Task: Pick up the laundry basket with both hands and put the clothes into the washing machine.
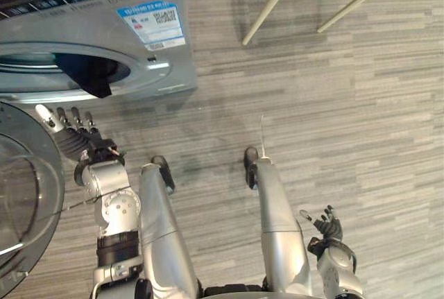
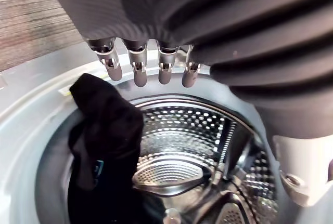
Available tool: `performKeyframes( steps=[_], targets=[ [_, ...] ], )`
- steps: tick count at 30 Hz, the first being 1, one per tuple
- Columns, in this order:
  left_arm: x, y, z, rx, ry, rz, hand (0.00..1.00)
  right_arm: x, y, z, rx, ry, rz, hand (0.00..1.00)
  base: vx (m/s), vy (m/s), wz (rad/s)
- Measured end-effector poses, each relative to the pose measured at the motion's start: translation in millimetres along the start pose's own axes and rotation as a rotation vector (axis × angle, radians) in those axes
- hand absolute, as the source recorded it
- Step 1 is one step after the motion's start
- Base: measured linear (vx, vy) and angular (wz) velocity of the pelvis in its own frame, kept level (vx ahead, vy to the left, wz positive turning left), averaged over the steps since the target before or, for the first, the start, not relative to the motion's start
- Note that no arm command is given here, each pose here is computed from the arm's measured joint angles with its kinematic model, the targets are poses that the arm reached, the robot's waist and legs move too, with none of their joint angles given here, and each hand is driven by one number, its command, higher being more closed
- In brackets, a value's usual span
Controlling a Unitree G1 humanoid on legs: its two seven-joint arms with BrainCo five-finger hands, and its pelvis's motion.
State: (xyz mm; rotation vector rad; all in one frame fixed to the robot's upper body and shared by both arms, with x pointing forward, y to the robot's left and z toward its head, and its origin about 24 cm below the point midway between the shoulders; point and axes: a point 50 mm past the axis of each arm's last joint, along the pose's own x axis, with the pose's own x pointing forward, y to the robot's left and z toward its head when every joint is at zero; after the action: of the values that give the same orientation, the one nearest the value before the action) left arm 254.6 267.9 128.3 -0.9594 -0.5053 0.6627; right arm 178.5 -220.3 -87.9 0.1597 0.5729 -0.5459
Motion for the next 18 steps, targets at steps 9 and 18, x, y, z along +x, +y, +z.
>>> performKeyframes(
  steps=[9, 18],
  targets=[
    [-35.3, 28.2, -10.2, 0.13, 0.049, 0.016, 0.0, 0.8, -8.9, -12.1, -0.018, 0.053, -0.029, 0.0, 0.1, -0.065, 0.25],
    [-84.4, 101.2, -89.5, 0.493, 0.504, 0.079, 0.0, -1.2, -17.3, -34.1, -0.08, 0.148, -0.043, 0.0, 0.13, -0.003, 0.1]
  ],
)
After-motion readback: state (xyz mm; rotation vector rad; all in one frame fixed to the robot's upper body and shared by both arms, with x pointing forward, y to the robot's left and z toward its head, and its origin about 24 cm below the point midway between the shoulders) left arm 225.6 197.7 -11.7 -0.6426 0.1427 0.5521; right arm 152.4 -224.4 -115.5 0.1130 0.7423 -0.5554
